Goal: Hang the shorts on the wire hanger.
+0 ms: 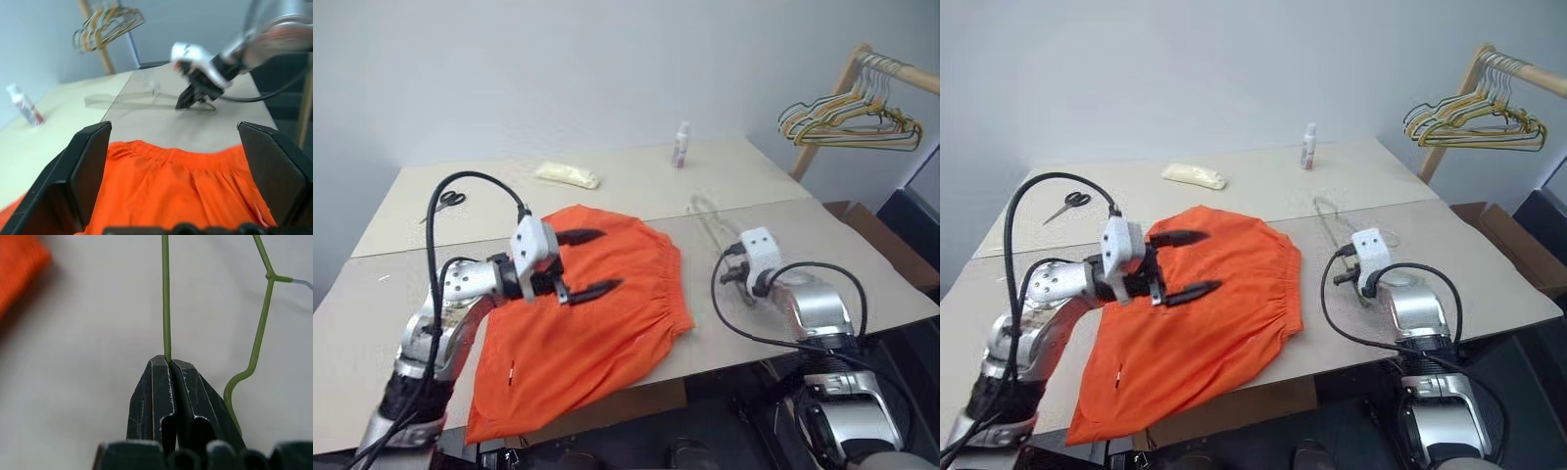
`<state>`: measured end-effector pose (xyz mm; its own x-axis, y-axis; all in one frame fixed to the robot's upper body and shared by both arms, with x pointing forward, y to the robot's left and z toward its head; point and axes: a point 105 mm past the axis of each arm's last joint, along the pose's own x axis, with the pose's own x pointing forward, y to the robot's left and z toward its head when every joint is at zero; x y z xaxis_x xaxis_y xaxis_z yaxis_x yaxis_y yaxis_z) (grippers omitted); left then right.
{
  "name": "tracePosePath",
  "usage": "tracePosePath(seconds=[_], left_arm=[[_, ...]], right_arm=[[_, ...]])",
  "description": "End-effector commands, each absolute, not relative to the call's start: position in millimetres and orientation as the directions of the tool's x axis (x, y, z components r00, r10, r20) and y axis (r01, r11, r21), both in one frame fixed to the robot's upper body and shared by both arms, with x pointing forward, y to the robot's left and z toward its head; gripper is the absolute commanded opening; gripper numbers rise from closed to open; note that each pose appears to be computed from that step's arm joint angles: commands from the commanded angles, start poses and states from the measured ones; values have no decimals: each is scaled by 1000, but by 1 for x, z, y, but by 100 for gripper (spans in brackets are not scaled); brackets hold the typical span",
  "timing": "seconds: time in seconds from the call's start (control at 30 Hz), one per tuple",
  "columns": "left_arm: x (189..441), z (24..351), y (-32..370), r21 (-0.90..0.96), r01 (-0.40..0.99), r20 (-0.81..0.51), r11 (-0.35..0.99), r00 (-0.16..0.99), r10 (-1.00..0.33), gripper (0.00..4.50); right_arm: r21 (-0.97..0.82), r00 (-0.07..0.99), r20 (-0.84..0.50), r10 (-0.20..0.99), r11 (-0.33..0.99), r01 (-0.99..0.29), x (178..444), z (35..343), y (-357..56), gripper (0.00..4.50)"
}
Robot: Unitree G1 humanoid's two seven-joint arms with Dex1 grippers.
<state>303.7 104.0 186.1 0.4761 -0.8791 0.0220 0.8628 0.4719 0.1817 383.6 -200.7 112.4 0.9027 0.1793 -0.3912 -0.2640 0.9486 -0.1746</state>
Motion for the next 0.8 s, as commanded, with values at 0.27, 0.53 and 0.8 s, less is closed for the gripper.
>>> tracePosePath(seconds=[0.27,0.53,0.8], left_arm=[[336,238,96,-374,781,310,499,613,-727,450],[343,251,98,-500,723,366,478,676,-640,450],[347,246,98,-532,673,331,514,724,-605,258]], right_arm=[[-519,753,197,628,719,-463,327,213,-101,6],[-595,692,256,675,674,-438,315,203,-70,6],[-603,710,262,654,685,-409,319,197,-67,0]])
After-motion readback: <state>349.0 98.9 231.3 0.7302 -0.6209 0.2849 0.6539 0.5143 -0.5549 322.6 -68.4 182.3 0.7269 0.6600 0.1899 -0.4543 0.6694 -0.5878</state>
